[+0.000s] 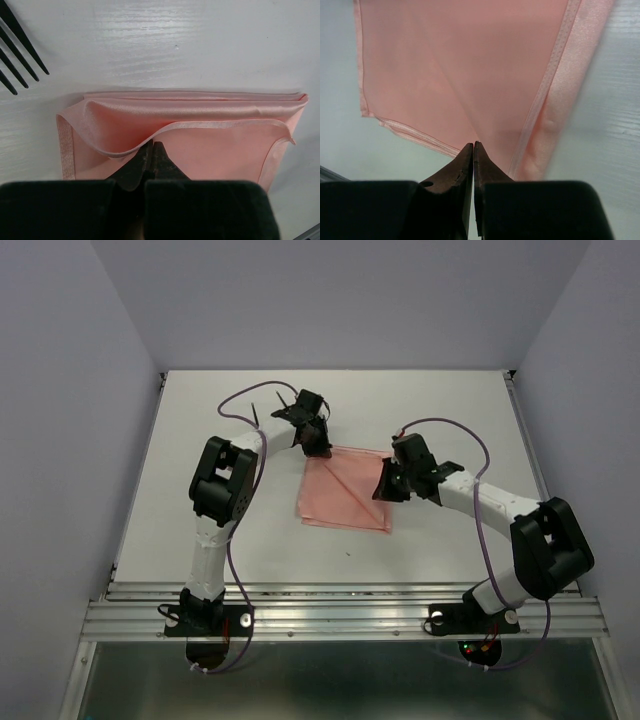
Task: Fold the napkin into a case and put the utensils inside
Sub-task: Smooth out the upper triangle-folded napkin at the center of the board.
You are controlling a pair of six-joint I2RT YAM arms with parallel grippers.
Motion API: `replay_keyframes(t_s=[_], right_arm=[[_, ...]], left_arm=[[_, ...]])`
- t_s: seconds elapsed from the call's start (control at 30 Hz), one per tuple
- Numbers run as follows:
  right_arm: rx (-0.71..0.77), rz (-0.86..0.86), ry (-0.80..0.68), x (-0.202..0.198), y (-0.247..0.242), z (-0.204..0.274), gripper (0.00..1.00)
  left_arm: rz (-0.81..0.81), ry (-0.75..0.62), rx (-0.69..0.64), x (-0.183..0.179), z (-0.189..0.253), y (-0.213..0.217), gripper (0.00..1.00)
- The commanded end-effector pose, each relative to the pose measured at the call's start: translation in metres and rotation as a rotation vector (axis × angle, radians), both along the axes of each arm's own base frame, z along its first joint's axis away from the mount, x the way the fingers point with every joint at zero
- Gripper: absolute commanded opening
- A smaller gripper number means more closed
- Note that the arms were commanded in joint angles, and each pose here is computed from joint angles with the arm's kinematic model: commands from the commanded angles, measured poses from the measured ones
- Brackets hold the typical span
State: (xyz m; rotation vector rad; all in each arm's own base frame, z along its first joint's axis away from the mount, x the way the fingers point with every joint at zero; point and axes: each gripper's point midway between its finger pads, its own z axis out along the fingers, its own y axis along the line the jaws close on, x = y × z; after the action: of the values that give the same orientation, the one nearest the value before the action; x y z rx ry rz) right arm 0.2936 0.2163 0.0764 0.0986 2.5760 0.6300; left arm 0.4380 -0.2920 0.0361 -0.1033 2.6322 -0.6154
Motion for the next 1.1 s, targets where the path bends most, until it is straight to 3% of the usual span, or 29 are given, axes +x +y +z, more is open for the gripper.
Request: replay_keyframes(t_s=[0.0,0.2,0.6,0.77,1.07], right_arm=[[0.038,0.022,-0.034,-0.005,0.014,0.014,0.09],[0.027,0.033,-0.008,-0.014,0.017,0.001,0.09],[-0.146,-0.034,0.052,-0.017,-0.012,-0.051,0.08],[-0.180,-0.051,0.026,-0.011,-0.018,-0.050,0.08],[-0.174,-0.046,0.028,-0.011,-0.016,-0.050,0.08]], left_arm=[[-0.008,-0.061,-0.009,0.014,0.022,-0.004,0.00],[0.005,-0.073,0.001,0.017,0.025,-0.001,0.00],[0.012,-0.095,0.046,0.027,0.038,0.010,0.00],[0.029,-0.146,0.067,0.024,0.060,0.023,0.00],[0.027,-0.103,0.098,0.015,0.041,0.036,0.00]])
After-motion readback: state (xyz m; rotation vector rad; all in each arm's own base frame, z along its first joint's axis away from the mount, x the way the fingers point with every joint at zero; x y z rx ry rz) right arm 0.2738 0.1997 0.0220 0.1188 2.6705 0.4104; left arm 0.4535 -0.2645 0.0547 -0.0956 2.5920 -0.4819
